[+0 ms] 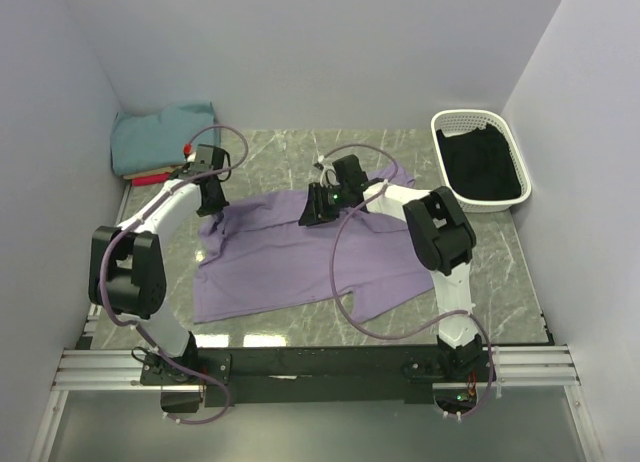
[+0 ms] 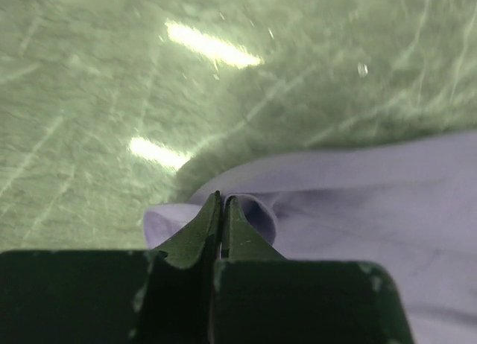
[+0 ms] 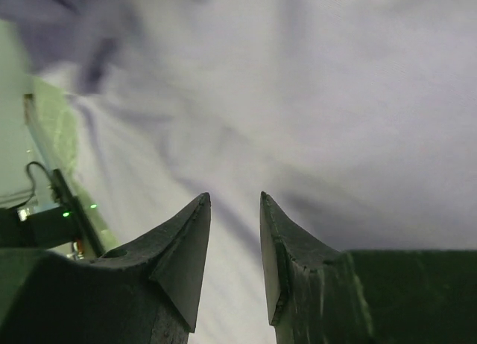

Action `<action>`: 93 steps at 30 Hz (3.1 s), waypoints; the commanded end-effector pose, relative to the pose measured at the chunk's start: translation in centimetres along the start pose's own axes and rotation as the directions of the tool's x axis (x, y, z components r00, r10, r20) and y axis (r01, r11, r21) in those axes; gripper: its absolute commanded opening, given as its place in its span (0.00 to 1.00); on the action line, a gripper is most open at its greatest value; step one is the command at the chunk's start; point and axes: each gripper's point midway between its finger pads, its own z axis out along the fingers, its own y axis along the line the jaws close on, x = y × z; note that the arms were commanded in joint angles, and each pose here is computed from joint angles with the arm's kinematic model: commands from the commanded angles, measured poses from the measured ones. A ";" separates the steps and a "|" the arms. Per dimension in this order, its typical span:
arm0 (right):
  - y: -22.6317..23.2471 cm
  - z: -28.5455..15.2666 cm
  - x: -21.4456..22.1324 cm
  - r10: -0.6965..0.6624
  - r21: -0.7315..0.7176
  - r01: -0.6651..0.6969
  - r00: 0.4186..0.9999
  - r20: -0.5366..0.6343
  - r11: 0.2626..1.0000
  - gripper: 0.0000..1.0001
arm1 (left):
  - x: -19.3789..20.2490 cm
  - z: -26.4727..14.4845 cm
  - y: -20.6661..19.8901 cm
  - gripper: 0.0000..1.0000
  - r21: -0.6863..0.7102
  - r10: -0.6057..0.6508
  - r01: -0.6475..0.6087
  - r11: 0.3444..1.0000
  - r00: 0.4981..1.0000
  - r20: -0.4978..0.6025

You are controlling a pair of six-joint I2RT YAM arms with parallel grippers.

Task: Fold and stack the t-shirts
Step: Fold the tshirt

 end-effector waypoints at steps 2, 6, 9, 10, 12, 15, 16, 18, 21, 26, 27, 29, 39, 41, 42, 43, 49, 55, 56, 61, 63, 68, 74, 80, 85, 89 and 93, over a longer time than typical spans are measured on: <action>-1.8 1.0 -0.9 0.031 0.003 -0.031 0.999 0.013 1.000 0.40 | -4.8 0.2 0.0 0.01 0.029 -0.096 0.093 0.995 0.990 0.107; -2.9 1.5 -0.7 0.060 0.011 -0.060 0.998 0.013 0.998 0.40 | -6.3 2.7 0.7 0.01 -0.048 -0.088 0.094 0.994 0.988 0.125; -3.4 1.7 -0.5 0.070 0.013 -0.070 0.998 0.009 0.997 0.40 | -7.7 4.4 1.5 0.01 -0.095 -0.098 0.112 0.989 0.986 0.137; -3.6 1.7 -0.4 0.072 0.014 -0.072 0.997 0.006 0.997 0.40 | -8.3 4.7 1.7 0.01 -0.104 -0.105 0.121 0.987 0.983 0.153; -3.7 1.7 -0.2 0.076 0.015 -0.076 0.997 0.004 0.997 0.40 | -9.2 5.6 2.4 0.01 -0.133 -0.114 0.136 0.982 0.980 0.164; -4.0 1.6 0.1 0.084 0.018 -0.084 0.996 -0.001 0.996 0.40 | -10.4 6.5 4.5 0.22 -0.198 -0.162 0.202 0.959 0.966 0.200; -4.1 1.6 0.1 0.087 0.018 -0.087 0.996 -0.002 0.996 0.40 | -10.5 6.7 5.1 0.32 -0.215 -0.180 0.224 0.951 0.962 0.208; -4.1 1.6 0.1 0.087 0.015 -0.087 0.996 -0.002 0.996 0.40 | -10.4 7.5 7.5 0.39 -0.239 -0.248 0.293 0.926 0.948 0.201; -4.3 1.6 0.4 0.090 0.017 -0.090 0.996 -0.004 0.996 0.40 | -10.0 8.1 9.6 0.56 -0.235 -0.346 0.382 0.894 0.920 0.183; -4.2 1.5 0.5 0.089 0.011 -0.089 0.996 -0.004 0.996 0.40 | -10.2 6.9 7.4 0.62 -0.051 -0.375 0.388 0.920 0.913 0.163; -4.1 1.5 0.4 0.089 0.010 -0.089 0.996 -0.003 0.996 0.40 | -11.6 5.7 6.4 0.62 0.031 -0.377 0.379 0.925 0.906 0.194; -4.0 1.5 0.3 0.086 0.009 -0.086 0.996 -0.002 0.996 0.40 | -11.4 4.7 3.3 0.61 0.184 -0.356 0.328 0.927 0.923 0.148; -3.7 1.2 0.2 0.081 0.001 -0.081 0.997 -0.005 0.997 0.40 | -10.5 3.1 -2.2 0.62 0.318 -0.262 0.236 0.918 0.964 0.043; -3.6 1.1 0.1 0.078 0.001 -0.078 0.997 -0.003 0.997 0.40 | -9.6 3.3 -2.1 0.62 0.279 -0.230 0.212 0.937 0.972 0.036; -3.7 1.1 0.1 0.076 0.001 -0.076 0.997 0.000 0.997 0.40 | -9.3 3.7 -1.7 0.62 0.249 -0.225 0.208 0.946 0.974 0.041; -3.6 1.2 0.1 0.078 -0.001 -0.078 0.997 -0.002 0.997 0.40 | -9.1 4.0 -1.2 0.62 0.221 -0.219 0.204 0.954 0.975 0.044; -3.7 1.2 0.2 0.078 0.000 -0.078 0.997 -0.006 0.997 0.40 | -7.2 4.8 -0.7 0.61 0.045 -0.114 0.112 0.993 0.993 0.038; -3.8 1.3 0.3 0.079 0.001 -0.079 0.997 -0.009 0.997 0.40 | -6.6 5.2 -0.1 0.61 -0.084 -0.049 0.052 0.995 0.998 0.039; -3.7 1.3 0.4 0.077 -0.001 -0.077 0.997 -0.012 0.997 0.40 | -6.5 5.1 -0.2 0.61 -0.101 -0.030 0.035 0.994 0.999 0.043; -3.7 1.4 0.4 0.081 -0.006 -0.081 0.997 -0.015 0.997 0.40 | -6.5 5.2 0.8 0.61 -0.180 -0.015 0.026 0.983 0.998 0.062; -3.7 1.4 0.4 0.081 -0.008 -0.081 0.997 -0.018 0.997 0.40 | -6.7 5.1 0.9 0.62 -0.185 -0.016 0.029 0.982 0.997 0.073; -3.7 1.4 0.5 0.082 -0.008 -0.082 0.996 -0.018 0.997 0.40 | -6.4 5.8 1.4 0.62 -0.232 0.018 -0.009 0.973 0.999 0.037; -3.9 1.4 0.6 0.084 -0.003 -0.084 0.996 -0.019 0.996 0.40 | -5.4 6.7 1.2 0.61 -0.227 0.038 -0.037 0.973 0.999 -0.003; -3.9 1.5 0.5 0.085 -0.002 -0.085 0.996 -0.020 0.996 0.40 | -4.9 7.1 1.2 0.60 -0.236 0.054 -0.059 0.970 0.998 -0.027; -4.0 1.5 0.6 0.087 -0.001 -0.087 0.996 -0.022 0.996 0.40 | -4.7 7.4 1.2 0.42 -0.237 0.065 -0.072 0.969 0.997 -0.041; -4.1 1.6 0.7 0.088 0.005 -0.088 0.996 -0.023 0.996 0.40 | -4.6 7.7 1.3 0.01 -0.251 0.062 -0.071 0.965 0.997 -0.043; -4.2 1.6 0.7 0.087 0.007 -0.087 0.996 -0.021 0.996 0.40 | -4.4 7.6 1.9 0.01 -0.274 0.051 -0.060 0.960 0.998 -0.040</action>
